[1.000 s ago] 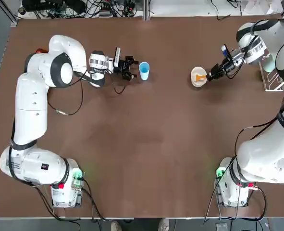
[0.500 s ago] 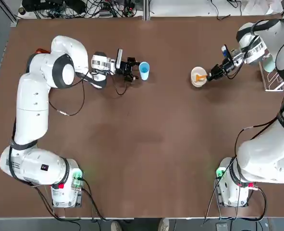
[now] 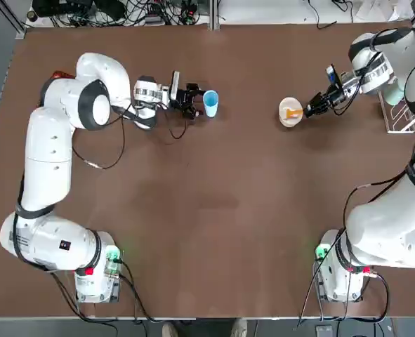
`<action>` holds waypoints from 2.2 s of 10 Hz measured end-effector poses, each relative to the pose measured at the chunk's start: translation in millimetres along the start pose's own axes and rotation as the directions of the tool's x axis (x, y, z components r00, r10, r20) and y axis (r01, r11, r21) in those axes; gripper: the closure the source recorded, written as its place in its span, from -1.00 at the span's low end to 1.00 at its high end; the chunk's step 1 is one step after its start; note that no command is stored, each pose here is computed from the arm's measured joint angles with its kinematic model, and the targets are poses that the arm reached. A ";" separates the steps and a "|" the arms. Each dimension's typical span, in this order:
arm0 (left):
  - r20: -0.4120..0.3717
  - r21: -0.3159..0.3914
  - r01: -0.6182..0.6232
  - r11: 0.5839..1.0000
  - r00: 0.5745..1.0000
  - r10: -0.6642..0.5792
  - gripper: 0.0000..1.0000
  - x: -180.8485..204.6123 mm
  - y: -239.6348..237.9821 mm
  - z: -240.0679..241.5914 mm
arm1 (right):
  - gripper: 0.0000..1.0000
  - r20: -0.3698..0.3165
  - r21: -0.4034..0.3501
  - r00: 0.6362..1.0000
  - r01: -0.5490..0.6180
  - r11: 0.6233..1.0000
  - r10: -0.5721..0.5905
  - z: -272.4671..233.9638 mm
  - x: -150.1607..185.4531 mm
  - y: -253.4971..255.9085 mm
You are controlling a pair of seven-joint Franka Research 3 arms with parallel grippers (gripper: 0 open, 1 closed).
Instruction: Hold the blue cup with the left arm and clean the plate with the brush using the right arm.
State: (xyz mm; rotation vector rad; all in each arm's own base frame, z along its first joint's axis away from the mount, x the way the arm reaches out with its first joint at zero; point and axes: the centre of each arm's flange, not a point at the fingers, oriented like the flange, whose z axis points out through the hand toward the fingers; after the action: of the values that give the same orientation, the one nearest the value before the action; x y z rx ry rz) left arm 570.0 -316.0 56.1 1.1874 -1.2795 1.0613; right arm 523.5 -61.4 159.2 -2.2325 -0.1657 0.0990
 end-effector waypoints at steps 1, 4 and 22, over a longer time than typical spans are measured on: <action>0.000 0.005 -0.001 1.000 1.000 0.001 -0.99 -1.1 -1.2 3.8 | 0.22 -0.011 0.007 1.000 -0.006 1.000 0.006 0.0 0.7 -0.4; -0.002 0.011 -0.002 1.000 1.000 0.002 -0.99 -3.5 -1.0 16.5 | 0.22 -0.036 0.030 0.999 -0.035 0.999 0.036 1.2 -4.0 3.1; -0.013 0.016 -0.019 1.000 1.000 0.019 -0.95 0.2 -1.0 48.7 | 0.70 -0.044 0.034 0.998 -0.041 0.999 0.043 0.4 -4.8 4.2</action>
State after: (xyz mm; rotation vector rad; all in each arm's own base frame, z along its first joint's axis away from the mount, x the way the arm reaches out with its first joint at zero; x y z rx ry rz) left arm 565.3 -364.3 53.2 1.1803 -1.2769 1.0930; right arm 519.1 -64.5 155.7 -2.2034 -0.0919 0.0738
